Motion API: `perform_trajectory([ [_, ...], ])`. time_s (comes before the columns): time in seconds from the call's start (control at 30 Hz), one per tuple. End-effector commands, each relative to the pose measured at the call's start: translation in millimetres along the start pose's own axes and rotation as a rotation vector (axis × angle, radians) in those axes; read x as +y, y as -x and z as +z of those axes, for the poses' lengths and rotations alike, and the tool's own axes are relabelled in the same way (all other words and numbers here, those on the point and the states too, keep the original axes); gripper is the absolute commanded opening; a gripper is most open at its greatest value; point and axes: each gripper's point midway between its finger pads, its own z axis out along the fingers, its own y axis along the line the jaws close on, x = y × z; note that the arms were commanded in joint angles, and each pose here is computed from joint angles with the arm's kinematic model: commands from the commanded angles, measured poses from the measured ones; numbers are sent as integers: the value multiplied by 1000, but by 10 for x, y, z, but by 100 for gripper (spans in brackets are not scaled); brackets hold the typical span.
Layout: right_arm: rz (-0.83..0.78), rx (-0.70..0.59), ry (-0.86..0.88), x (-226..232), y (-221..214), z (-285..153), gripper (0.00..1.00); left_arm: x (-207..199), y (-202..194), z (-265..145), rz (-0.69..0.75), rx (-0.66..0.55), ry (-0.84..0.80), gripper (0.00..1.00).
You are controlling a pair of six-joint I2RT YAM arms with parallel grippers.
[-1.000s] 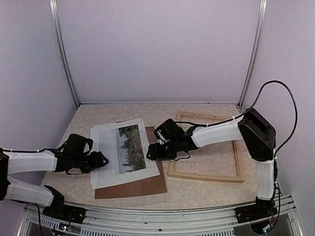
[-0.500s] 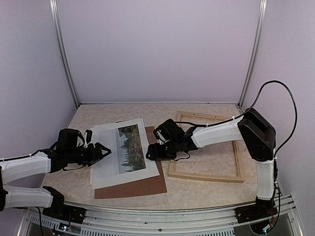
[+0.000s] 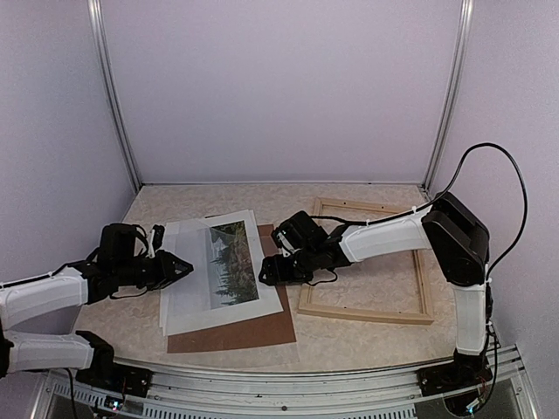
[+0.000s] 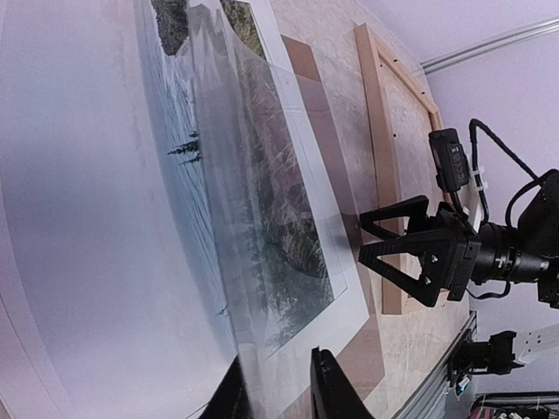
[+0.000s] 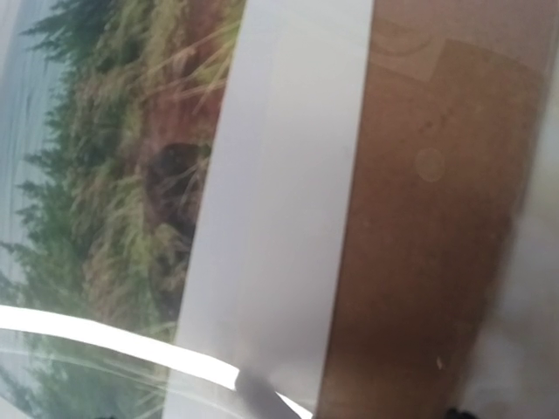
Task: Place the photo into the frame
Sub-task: Pick up the glass panel from the mat board, then move the frame body to the center of the board.
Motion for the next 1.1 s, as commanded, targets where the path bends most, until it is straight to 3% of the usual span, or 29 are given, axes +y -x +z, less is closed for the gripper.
perform_trajectory([
  [0.0, -3, 104, -43, -161, -294, 69, 80, -58, 15, -1, 13, 24, -14, 17],
  [0.17, -19, 77, -55, -189, -179, -37, 84, -100, 126, -49, 35, -2, 7, 0],
  [0.4, -53, -28, -114, -308, 192, -489, 89, -270, 362, -188, 66, -51, 23, 0],
  [0.63, -47, -109, -226, -649, 398, -926, 90, -703, 706, -472, 129, -136, -43, 0],
  [1.07, -77, -41, -369, -1093, 421, -559, 85, -1159, 1051, -759, 225, -215, -99, 0],
])
